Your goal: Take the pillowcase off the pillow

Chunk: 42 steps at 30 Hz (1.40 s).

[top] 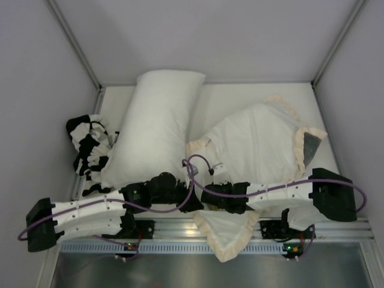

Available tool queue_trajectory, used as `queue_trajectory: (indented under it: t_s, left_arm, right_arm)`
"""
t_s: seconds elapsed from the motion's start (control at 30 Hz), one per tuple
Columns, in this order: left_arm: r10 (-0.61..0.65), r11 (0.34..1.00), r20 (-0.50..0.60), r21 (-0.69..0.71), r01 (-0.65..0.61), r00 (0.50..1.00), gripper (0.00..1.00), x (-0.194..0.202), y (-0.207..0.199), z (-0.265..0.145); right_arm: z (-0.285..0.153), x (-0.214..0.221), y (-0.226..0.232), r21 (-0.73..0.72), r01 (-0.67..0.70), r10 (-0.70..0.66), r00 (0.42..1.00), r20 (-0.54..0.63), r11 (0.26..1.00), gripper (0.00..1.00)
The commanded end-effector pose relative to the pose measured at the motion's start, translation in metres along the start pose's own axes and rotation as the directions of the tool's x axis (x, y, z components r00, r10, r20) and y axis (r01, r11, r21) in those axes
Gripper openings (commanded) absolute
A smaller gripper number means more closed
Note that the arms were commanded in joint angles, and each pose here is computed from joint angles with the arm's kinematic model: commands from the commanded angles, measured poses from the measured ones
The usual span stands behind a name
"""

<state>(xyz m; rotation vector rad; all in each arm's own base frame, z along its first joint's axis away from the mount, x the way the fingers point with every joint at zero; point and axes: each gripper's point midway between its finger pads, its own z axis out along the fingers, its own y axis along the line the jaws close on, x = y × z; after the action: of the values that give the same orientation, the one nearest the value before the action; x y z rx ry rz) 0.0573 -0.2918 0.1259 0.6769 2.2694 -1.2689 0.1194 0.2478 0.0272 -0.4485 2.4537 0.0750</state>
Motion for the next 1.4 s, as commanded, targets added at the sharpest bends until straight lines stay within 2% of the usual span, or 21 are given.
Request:
queue_trajectory:
  t_s: [0.0,0.2,0.3,0.43,0.73,0.9,1.0,1.07,1.17,1.2,1.37]
  left_arm:
    - [0.011,0.999,0.015,0.039,-0.011,1.000,0.00,-0.005,-0.011,-0.003]
    - [0.010,0.999,-0.003,0.035,-0.010,1.000,0.00,-0.004,-0.011,0.001]
    - [0.010,0.999,-0.002,0.034,-0.010,1.000,0.00,-0.004,-0.010,0.002]
    - [0.009,0.999,-0.011,0.035,-0.009,1.000,0.00,-0.002,-0.009,0.004]
    - [0.011,1.000,-0.043,0.012,-0.011,0.999,0.00,0.005,-0.002,0.011]
    - [0.002,1.000,-0.069,-0.015,-0.003,0.998,0.00,0.010,0.006,0.022]
    - [-0.011,0.999,-0.041,0.049,0.013,0.999,0.00,-0.001,-0.008,0.035]
    - [-0.013,0.988,-0.028,0.151,0.018,1.000,0.00,-0.011,-0.030,0.041]
    - [-0.010,0.966,-0.053,0.256,0.023,0.999,0.00,-0.019,-0.054,0.055]
    - [-0.015,0.967,-0.082,0.253,0.035,0.997,0.00,-0.015,-0.052,0.063]
    - [0.001,0.935,-0.127,0.351,0.045,0.992,0.00,-0.013,-0.077,0.075]
  right_arm:
    - [0.005,0.032,-0.009,0.002,-0.036,0.036,0.994,-0.106,0.999,0.00]
    - [-0.020,-0.035,-0.009,-0.086,-0.144,0.148,0.988,0.040,0.986,0.00]
    - [-0.027,-0.077,-0.026,-0.129,-0.237,0.251,0.963,0.102,0.963,0.00]
    - [-0.033,-0.113,-0.048,-0.184,-0.278,0.306,0.942,0.140,0.943,0.00]
    - [-0.037,-0.160,-0.089,-0.195,-0.367,0.401,0.896,0.189,0.910,0.00]
    - [-0.039,-0.177,-0.087,-0.322,-0.451,0.519,0.839,0.167,0.833,0.00]
    - [-0.036,-0.183,-0.077,-0.391,-0.480,0.570,0.808,0.152,0.785,0.00]
    - [-0.029,-0.182,-0.069,-0.412,-0.515,0.605,0.787,0.121,0.752,0.00]
    - [-0.015,-0.183,-0.061,-0.429,-0.550,0.640,0.763,0.091,0.717,0.00]
    - [-0.011,-0.183,-0.058,-0.434,-0.562,0.651,0.755,0.080,0.705,0.00]
    - [0.007,-0.191,-0.046,-0.411,-0.566,0.648,0.758,0.082,0.715,0.00]
